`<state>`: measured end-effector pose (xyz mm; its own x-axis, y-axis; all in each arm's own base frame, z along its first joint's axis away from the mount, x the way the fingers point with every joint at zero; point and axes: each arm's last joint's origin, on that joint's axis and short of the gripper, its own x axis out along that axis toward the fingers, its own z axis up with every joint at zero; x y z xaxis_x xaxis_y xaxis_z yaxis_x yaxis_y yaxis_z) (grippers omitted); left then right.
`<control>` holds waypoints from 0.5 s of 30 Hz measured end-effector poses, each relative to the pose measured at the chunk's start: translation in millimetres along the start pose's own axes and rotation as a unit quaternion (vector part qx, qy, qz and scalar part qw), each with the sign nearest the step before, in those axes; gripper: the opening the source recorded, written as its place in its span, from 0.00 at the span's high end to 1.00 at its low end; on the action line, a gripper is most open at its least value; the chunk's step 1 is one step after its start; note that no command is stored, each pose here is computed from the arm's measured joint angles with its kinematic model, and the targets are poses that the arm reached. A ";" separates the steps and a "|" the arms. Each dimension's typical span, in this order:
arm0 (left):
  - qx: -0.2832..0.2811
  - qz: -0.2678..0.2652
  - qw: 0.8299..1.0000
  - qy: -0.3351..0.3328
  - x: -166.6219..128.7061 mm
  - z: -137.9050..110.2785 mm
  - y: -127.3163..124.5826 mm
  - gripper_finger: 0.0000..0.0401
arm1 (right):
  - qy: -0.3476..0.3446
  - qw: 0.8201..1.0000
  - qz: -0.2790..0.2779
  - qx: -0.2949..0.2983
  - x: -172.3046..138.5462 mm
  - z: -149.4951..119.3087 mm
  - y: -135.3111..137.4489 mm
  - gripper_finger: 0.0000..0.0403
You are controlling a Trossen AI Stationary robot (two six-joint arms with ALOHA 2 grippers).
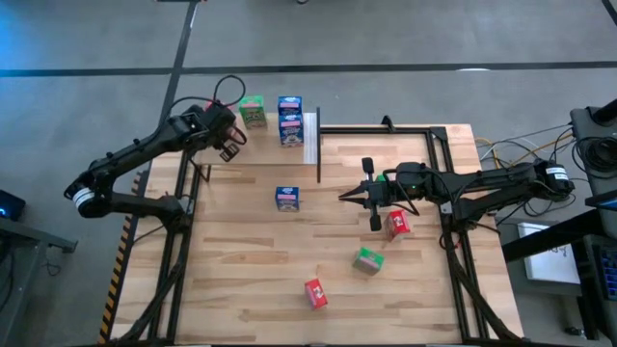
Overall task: Stack cereal on shelf
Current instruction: Put the middle left red cereal box on the shelf
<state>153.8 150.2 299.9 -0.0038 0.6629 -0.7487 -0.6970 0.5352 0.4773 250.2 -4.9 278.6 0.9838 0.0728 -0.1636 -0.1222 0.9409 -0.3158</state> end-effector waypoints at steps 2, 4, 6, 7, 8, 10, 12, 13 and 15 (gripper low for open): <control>-0.004 0.000 1.000 0.001 0.0 -0.2 0.0 0.88 | 0.000 1.000 0.000 0.000 0.0 0.0 0.1 0.98; -0.005 0.000 1.000 0.001 0.0 -0.2 0.0 0.88 | 0.000 1.000 0.000 0.000 0.0 0.0 0.0 0.98; -0.005 -0.001 1.000 0.001 0.0 -0.3 -0.1 0.88 | 0.000 1.000 0.000 0.000 -0.1 0.1 0.0 0.98; -0.004 -0.002 1.000 0.002 -0.2 -0.5 -0.5 0.88 | 0.000 1.000 0.000 0.000 0.0 0.0 0.0 0.98; -0.004 -0.005 1.000 0.002 -0.5 -0.7 -1.0 0.88 | 0.000 1.000 0.000 0.000 0.0 0.0 0.0 0.98; -0.006 -0.022 1.000 0.001 -2.4 -1.7 -2.0 0.88 | 0.000 1.000 0.000 0.000 0.0 0.0 0.0 0.98; -0.010 -0.040 0.999 0.000 -7.1 -3.1 -1.8 0.88 | 0.000 1.000 0.000 0.000 0.0 0.0 0.0 0.98; -0.014 -0.046 0.999 -0.004 -10.4 -3.3 -1.1 0.88 | 0.000 1.000 0.000 0.000 -0.1 0.0 0.0 0.98; -0.019 -0.051 0.998 -0.007 -17.3 -5.2 0.7 0.88 | 0.000 1.000 0.000 -0.001 0.0 0.1 0.0 0.98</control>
<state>149.7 136.4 310.8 0.0782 0.6125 -0.7866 -0.7195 0.5808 0.3807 250.2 -4.9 278.6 0.9839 0.0725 -0.1634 -0.1219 0.9405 -0.3170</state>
